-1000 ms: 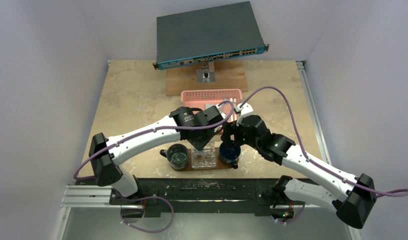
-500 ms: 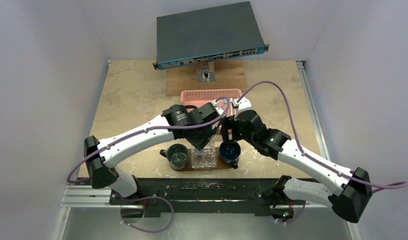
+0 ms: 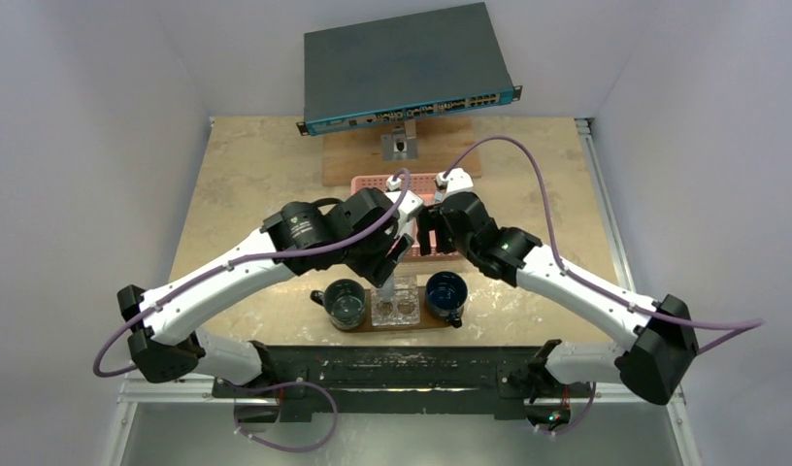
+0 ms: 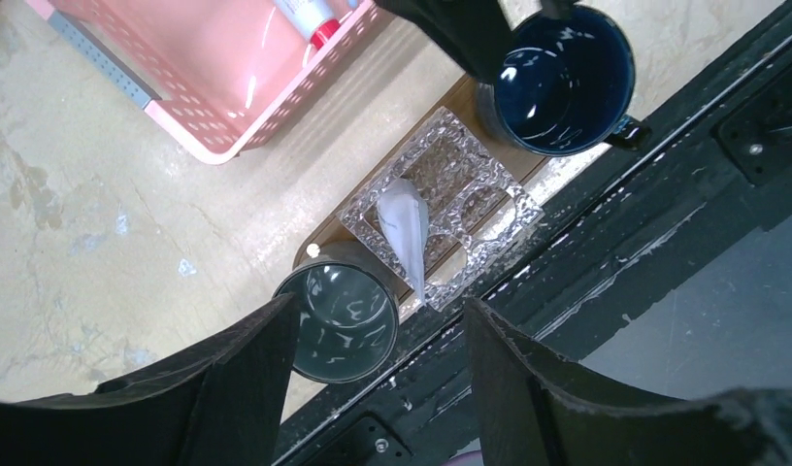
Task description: Prepare toiletry sets of a toothbrush and toothpaste on the tray
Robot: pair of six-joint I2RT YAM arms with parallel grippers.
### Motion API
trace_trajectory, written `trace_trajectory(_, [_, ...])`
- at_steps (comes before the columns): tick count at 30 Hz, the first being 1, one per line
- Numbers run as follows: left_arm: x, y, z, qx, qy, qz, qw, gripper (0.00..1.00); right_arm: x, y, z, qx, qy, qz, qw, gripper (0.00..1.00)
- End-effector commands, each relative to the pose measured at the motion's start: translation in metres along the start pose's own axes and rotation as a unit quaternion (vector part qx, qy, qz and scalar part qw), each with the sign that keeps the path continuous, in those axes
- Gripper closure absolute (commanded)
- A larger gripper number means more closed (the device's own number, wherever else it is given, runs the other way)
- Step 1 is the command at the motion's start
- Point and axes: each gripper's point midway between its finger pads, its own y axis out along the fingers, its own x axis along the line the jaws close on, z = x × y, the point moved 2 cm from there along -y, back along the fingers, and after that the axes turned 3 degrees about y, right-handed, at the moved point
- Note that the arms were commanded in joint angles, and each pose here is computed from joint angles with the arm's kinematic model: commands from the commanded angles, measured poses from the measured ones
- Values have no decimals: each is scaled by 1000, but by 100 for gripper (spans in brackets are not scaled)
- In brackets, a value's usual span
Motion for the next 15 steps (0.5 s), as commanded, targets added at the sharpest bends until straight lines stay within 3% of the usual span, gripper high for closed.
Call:
trace_trajectory(1, [-2,-24,-21,-71,-10,27,997,37,6,10,-22,-12,-1,6,1000,19])
trace_trajectory(15, [24,-45,-13,-151,-24,-1,988,24,20,71,-10,65,-12,11,998,22])
